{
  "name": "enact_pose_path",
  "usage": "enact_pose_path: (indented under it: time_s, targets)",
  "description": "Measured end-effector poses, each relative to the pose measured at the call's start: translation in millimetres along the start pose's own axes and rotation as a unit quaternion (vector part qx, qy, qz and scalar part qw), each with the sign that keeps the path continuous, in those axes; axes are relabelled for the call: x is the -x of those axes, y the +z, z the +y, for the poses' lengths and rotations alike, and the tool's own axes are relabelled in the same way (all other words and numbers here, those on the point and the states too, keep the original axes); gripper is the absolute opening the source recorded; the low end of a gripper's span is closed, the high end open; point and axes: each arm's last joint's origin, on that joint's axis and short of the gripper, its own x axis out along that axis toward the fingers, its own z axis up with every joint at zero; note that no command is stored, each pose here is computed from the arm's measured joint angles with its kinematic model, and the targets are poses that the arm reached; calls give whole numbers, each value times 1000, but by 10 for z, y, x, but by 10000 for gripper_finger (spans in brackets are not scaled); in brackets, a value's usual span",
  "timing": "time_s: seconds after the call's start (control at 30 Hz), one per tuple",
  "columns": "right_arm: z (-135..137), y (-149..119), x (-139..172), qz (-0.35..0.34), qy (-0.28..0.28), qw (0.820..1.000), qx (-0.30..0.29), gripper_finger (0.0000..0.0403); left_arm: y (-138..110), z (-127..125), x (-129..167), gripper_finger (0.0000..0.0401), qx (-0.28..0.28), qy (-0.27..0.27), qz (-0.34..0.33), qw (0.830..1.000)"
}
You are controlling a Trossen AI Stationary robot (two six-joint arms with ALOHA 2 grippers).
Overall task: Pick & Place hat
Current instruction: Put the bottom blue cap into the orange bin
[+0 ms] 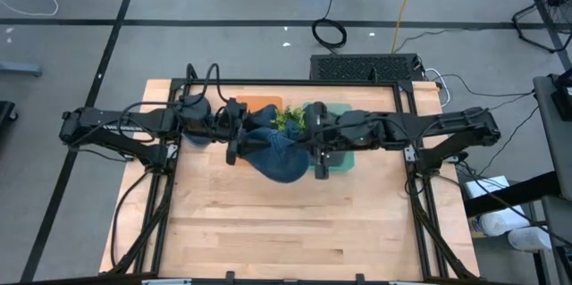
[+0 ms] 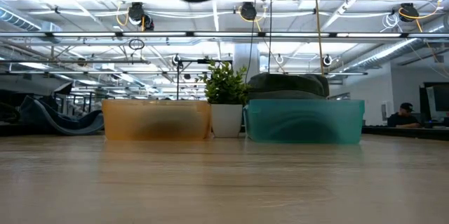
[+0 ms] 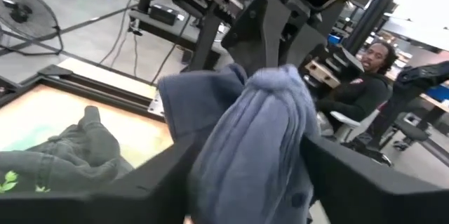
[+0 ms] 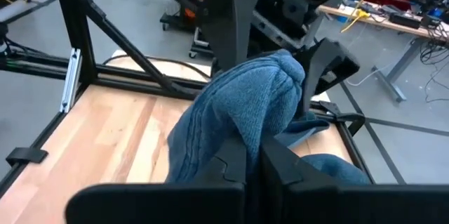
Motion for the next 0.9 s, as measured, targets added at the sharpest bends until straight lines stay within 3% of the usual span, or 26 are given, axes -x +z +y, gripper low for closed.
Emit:
enact_pose_path:
  time_s: [0.47,0.63,0.77,0.9]
  targets:
    - [-1,2,3,0,0,1000,1,0,-1,-8,1,19,-6,-19,7,1000]
    - [3,2,4,-1,0,1000,23,8,26,12,7,7,4,-35,3,999]
    - [2,4,13,0,0,1000,25,31,63,82,43,5,40,-67,18,997]
    - [11,12,96,6,3,1000,27,59,141,158,90,4,60,-62,27,996]
